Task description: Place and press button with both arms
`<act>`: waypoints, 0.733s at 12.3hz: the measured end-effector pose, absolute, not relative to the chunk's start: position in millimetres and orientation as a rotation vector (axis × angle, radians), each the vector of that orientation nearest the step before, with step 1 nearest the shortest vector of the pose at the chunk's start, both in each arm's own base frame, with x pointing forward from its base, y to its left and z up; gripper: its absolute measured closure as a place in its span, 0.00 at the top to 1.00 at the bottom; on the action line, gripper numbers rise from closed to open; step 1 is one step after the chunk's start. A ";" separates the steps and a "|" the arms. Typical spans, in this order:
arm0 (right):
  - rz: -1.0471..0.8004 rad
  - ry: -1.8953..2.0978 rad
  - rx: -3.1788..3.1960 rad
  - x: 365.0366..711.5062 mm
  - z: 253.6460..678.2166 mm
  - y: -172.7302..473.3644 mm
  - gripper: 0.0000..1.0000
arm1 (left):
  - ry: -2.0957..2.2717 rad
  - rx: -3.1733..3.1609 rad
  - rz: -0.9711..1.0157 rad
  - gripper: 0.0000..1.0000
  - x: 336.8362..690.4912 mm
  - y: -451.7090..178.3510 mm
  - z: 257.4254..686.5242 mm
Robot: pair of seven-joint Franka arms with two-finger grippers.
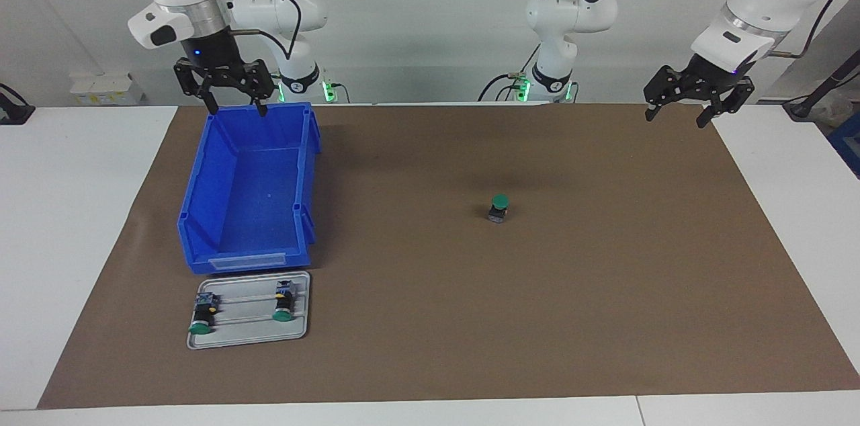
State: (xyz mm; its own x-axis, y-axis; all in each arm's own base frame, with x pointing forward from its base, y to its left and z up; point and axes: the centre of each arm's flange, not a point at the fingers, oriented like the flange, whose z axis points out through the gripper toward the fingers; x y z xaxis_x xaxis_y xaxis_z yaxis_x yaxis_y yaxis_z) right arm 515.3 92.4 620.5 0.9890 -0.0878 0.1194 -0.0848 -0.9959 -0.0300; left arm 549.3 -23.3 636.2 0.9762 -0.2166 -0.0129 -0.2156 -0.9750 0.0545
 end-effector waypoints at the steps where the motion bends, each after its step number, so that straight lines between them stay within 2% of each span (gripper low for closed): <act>1: -0.204 0.104 -3.113 530.2 619.0 126.0 0.96 | -0.335 3.070 -0.033 1.00 546.7 -23.0 633.5; 5: -0.237 -0.031 -3.172 572.9 595.9 255.7 0.94 | -0.326 3.070 -0.040 1.00 543.1 -19.3 631.6; 9: -0.272 0.164 -3.102 602.9 532.7 382.3 0.89 | -0.324 3.070 -0.045 1.00 543.0 -18.5 630.0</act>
State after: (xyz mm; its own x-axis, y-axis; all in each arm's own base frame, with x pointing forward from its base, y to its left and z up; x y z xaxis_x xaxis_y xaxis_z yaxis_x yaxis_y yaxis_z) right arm 602.9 382.3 532.7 0.9792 -0.1065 0.1724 -0.1025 -0.9942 -0.0323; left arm 543.0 -18.5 630.0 0.9776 -0.2091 -0.0231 -0.2075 -0.9766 0.0568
